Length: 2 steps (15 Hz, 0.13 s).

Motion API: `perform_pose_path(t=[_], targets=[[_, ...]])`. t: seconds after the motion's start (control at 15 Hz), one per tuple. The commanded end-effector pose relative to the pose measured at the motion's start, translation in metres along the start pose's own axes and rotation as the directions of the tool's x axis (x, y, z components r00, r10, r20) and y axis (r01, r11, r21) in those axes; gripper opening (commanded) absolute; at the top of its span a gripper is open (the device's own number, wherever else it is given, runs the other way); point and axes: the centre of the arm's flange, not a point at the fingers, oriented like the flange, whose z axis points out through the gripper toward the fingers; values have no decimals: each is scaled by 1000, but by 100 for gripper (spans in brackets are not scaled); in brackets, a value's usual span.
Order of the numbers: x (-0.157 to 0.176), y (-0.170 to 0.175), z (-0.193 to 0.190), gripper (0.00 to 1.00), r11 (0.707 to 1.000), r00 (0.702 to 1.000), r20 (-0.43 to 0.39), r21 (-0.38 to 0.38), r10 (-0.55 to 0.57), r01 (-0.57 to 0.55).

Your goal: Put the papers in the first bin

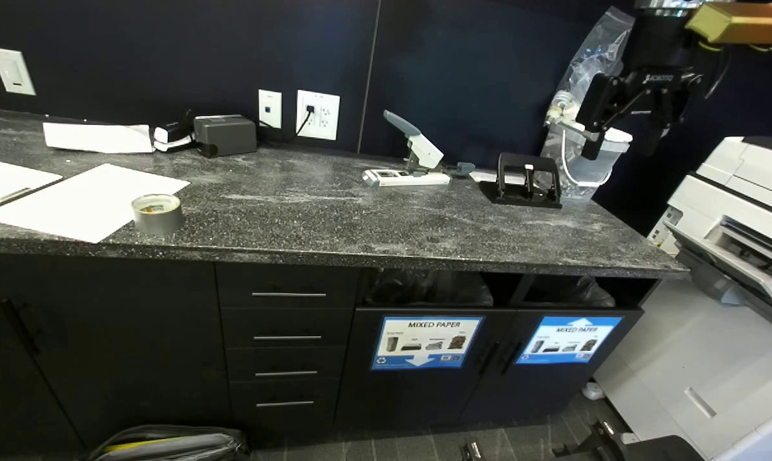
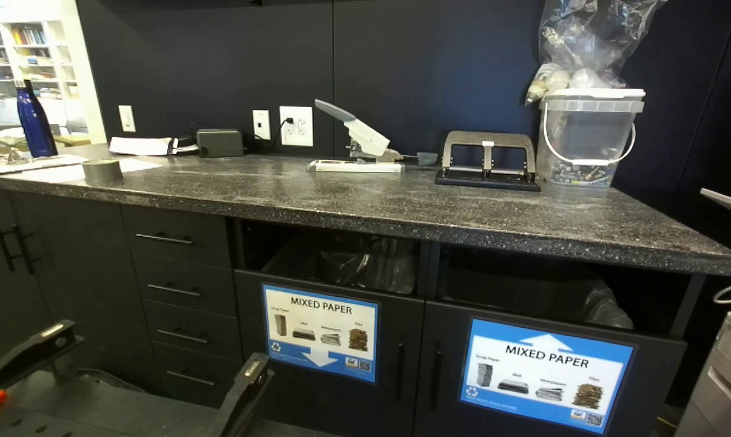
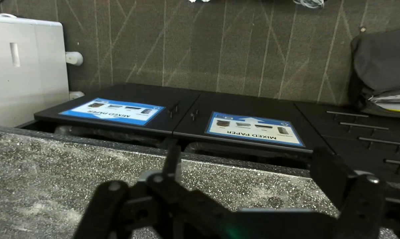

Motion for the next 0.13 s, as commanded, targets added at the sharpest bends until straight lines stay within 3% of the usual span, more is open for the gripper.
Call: perform_pose_path(t=[0.0, 0.07], targets=[[0, 0, 0, 100, 1000, 1000, 1, 0, 2, -2], [0, 0, 0, 100, 1000, 1000, 2, 0, 2, -2]])
